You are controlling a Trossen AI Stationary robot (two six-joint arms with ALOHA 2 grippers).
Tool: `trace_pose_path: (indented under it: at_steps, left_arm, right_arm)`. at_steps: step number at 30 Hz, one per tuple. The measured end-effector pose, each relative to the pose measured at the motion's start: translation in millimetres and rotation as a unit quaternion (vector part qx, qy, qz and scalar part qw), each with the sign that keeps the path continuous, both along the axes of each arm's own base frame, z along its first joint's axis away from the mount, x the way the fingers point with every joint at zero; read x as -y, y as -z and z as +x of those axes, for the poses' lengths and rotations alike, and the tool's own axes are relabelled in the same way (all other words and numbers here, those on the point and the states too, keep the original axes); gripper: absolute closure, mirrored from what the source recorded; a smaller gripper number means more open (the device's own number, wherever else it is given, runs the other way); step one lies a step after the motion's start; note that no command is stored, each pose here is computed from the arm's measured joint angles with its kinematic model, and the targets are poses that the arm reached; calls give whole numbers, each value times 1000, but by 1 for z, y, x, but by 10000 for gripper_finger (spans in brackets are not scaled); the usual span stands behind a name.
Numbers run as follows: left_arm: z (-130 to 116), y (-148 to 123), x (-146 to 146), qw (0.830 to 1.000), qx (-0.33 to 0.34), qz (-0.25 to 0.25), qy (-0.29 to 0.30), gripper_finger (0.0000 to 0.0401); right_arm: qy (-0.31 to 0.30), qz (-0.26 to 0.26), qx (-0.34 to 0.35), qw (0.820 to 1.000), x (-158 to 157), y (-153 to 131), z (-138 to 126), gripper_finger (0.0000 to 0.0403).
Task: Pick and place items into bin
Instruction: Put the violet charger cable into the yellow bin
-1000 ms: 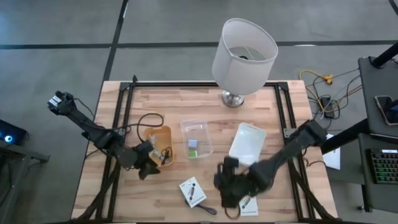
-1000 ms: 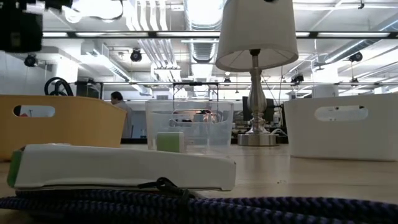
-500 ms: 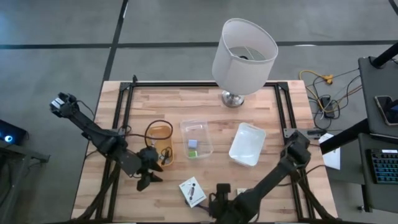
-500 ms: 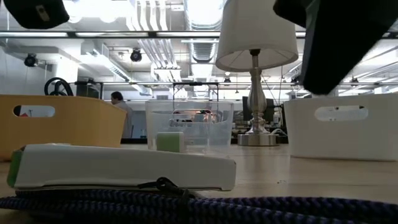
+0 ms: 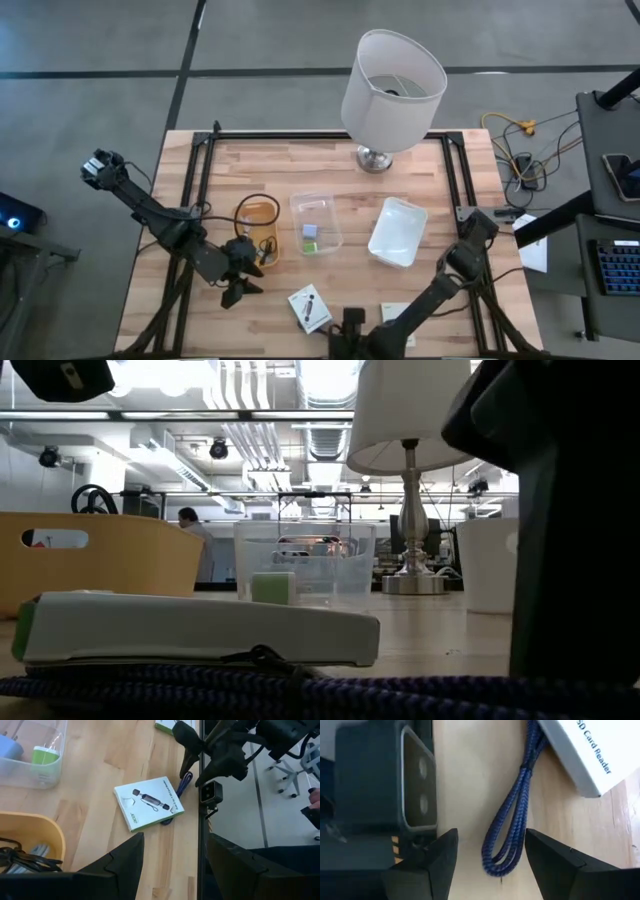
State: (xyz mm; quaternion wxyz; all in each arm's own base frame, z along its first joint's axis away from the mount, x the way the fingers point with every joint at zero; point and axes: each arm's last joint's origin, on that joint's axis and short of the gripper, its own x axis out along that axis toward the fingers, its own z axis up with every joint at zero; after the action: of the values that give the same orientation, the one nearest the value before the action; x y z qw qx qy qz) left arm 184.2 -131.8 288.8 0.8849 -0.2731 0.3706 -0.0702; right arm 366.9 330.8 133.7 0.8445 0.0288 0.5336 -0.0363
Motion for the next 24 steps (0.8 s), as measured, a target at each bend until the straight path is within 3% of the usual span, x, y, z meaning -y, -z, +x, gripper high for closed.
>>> trace_pose_path:
  at_steps: [7, 17, 19, 24]
  left_arm:
    - [0, 1, 0, 1000, -1, 3, 2, 202]
    - [0, 2, 0, 1000, -1, 4, 2, 202]
    - [-1, 1, -1, 1000, -1, 4, 2, 202]
    - [-1, 1, -1, 1000, 2, 4, 2, 202]
  right_arm:
    - [33, -1, 4, 999, 5, 3, 3, 231]
    - [30, 16, -29, 999, 14, 11, 2, 372]
    - [29, 13, -32, 999, 16, 6, 1, 385]
    - [67, -58, -29, 996, 28, -22, -17, 387]
